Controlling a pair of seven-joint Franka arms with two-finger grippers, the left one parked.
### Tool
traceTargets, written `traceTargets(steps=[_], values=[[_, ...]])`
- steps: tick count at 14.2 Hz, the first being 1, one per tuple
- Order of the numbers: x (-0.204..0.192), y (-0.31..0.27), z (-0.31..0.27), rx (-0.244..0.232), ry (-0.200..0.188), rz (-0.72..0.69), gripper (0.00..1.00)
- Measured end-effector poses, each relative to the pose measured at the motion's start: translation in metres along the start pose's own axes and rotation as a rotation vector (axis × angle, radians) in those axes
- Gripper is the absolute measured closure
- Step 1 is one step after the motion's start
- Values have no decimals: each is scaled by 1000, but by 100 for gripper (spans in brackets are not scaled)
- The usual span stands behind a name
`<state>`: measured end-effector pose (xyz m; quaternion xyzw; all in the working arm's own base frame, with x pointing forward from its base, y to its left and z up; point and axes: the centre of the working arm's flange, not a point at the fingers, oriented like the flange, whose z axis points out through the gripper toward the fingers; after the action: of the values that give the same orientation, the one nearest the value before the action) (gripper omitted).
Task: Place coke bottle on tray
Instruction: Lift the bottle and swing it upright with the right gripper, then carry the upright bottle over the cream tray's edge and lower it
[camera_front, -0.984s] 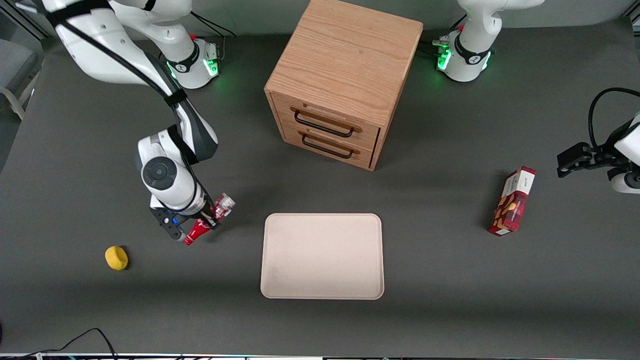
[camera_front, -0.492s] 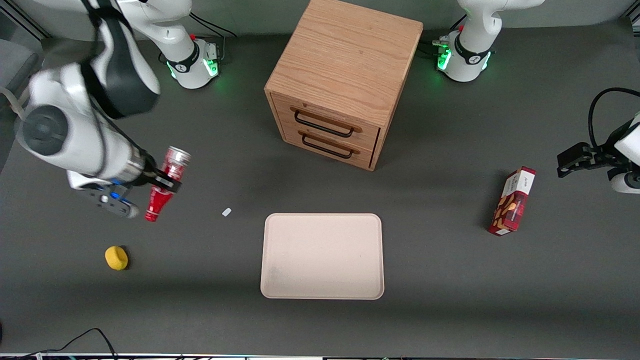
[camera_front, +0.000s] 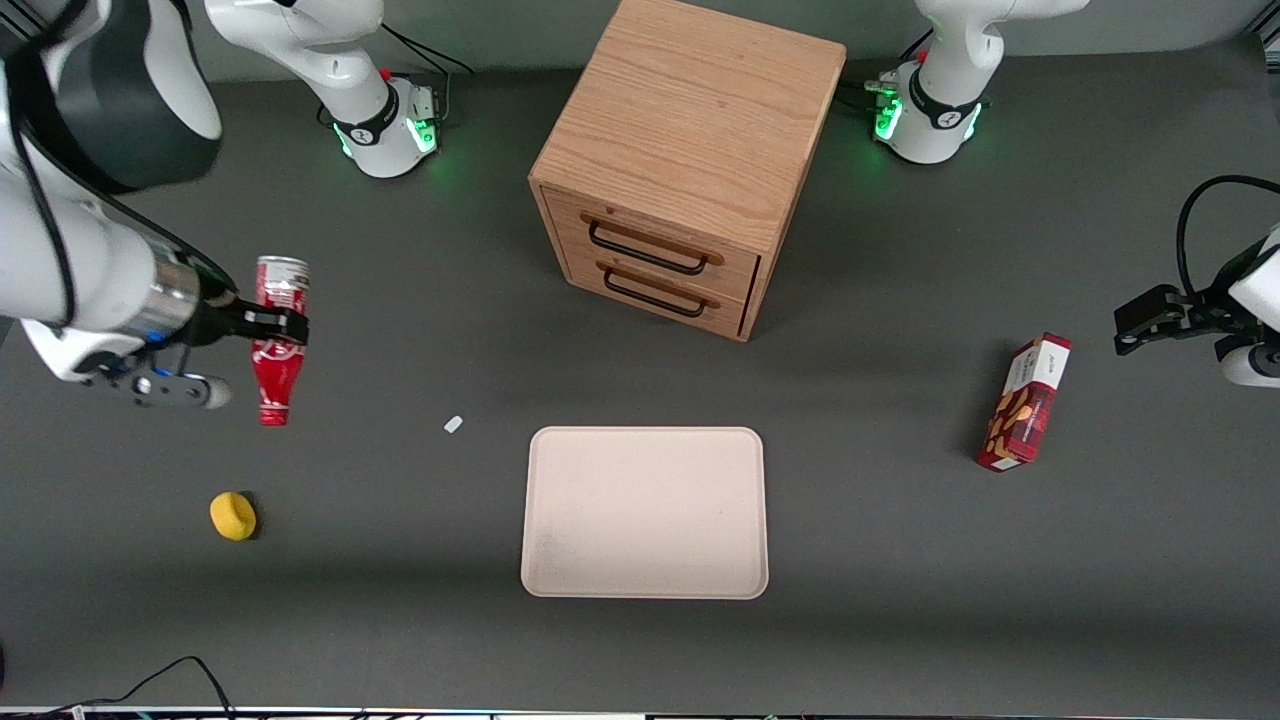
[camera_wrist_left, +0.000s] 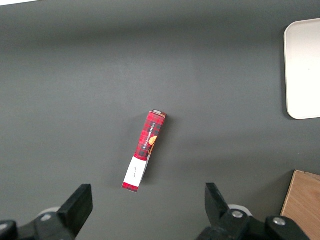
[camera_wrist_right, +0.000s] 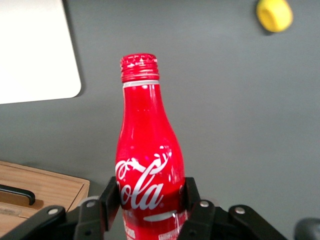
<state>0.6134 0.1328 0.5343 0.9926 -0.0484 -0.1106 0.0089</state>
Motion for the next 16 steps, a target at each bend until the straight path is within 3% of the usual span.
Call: traceTargets(steps=[4, 8, 11, 16], values=[[45, -84, 61, 2, -24, -86, 44], [89, -163, 143, -5, 82, -95, 44], [114, -190, 198, 4, 162, -68, 44], [140, -205, 265, 47, 229, 2, 44]])
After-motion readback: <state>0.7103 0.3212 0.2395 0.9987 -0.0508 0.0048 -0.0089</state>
